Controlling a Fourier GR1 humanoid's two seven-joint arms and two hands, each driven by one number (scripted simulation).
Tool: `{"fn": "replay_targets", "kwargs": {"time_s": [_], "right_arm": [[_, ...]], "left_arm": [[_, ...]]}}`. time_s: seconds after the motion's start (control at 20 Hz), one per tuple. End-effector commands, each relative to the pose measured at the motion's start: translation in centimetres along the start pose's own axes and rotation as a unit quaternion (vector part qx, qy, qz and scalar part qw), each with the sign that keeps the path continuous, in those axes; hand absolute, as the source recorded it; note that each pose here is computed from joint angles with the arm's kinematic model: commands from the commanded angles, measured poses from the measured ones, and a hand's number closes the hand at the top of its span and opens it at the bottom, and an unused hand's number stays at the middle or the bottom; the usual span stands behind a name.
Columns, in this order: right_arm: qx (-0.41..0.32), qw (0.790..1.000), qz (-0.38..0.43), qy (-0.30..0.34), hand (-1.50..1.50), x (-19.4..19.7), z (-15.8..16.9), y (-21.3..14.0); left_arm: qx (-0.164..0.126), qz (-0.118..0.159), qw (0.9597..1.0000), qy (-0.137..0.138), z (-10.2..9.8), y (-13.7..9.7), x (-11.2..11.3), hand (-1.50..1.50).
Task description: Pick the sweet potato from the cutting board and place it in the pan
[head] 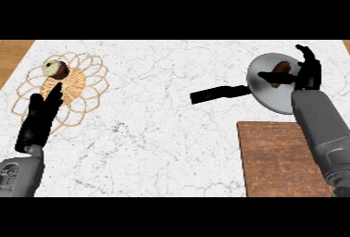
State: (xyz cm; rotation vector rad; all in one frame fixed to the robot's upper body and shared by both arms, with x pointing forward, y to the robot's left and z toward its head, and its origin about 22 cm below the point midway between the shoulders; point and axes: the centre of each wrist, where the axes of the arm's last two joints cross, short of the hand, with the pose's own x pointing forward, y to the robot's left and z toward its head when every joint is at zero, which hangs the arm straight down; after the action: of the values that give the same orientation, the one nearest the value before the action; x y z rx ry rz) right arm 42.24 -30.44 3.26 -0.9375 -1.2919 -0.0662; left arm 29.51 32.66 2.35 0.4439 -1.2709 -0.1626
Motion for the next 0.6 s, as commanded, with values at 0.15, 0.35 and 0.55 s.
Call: {"fn": "replay_targets", "kwargs": {"time_s": [0.15, 0.35, 0.55], "right_arm": [[-0.077, 0.994, -0.073, -0.030, -1.50, 0.4, 0.0, 0.2], [-0.120, 0.988, -0.094, -0.022, -1.50, 1.0, -1.0, -1.1], [-0.158, 0.982, -0.107, -0.005, -1.50, -0.9, -1.5, -2.7]], "left_arm": [[0.002, -0.005, 1.0000, 0.005, 0.0, 0.8, 0.4, 0.00], [-0.002, 0.003, 0.9999, 0.010, 0.4, -0.2, -1.5, 0.00], [0.019, 0.000, 0.9996, 0.021, 1.0, 0.8, -1.3, 0.00]]}}
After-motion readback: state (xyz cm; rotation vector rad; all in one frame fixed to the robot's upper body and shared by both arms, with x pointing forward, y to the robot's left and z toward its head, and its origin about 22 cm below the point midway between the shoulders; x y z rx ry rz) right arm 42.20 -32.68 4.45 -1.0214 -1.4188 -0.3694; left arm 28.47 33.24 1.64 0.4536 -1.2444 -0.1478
